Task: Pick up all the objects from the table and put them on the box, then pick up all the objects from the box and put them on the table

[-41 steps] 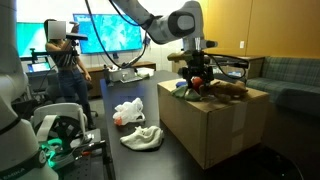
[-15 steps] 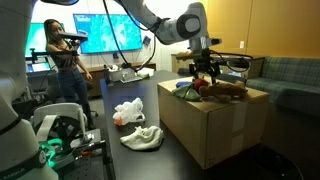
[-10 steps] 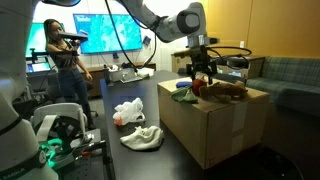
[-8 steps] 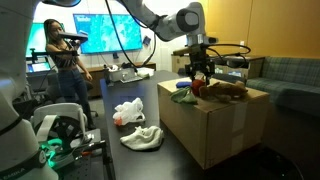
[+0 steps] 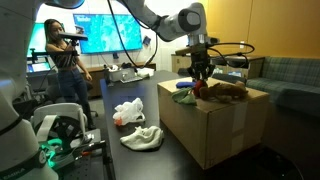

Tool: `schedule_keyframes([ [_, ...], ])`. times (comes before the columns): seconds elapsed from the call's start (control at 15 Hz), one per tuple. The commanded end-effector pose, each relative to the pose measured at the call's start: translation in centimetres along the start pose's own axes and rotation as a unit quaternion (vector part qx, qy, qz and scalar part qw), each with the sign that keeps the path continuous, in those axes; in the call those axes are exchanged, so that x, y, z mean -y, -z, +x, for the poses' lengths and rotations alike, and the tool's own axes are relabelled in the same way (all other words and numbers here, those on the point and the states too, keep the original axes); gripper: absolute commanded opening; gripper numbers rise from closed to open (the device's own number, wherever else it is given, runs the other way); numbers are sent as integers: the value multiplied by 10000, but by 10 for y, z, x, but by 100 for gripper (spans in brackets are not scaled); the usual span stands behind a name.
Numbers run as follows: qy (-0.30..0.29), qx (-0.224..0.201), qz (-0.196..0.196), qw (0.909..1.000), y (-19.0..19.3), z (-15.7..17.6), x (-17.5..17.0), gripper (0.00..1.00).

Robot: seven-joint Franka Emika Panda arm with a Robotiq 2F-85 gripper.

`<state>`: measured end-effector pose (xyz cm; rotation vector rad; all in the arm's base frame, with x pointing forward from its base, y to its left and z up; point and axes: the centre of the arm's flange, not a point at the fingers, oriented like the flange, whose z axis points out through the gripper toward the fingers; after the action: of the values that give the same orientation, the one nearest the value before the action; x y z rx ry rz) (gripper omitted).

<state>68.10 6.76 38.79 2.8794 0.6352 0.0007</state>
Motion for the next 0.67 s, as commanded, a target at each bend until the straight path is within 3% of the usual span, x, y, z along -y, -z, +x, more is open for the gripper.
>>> schedule_keyframes([
  [0.0,314,-210,-140,9992,17,-21,-11,6],
  [0.4,881,-875,-259,9919,46,-97,-19,9],
  [0.6,779,-1086,-160,9909,43,-141,-31,9],
])
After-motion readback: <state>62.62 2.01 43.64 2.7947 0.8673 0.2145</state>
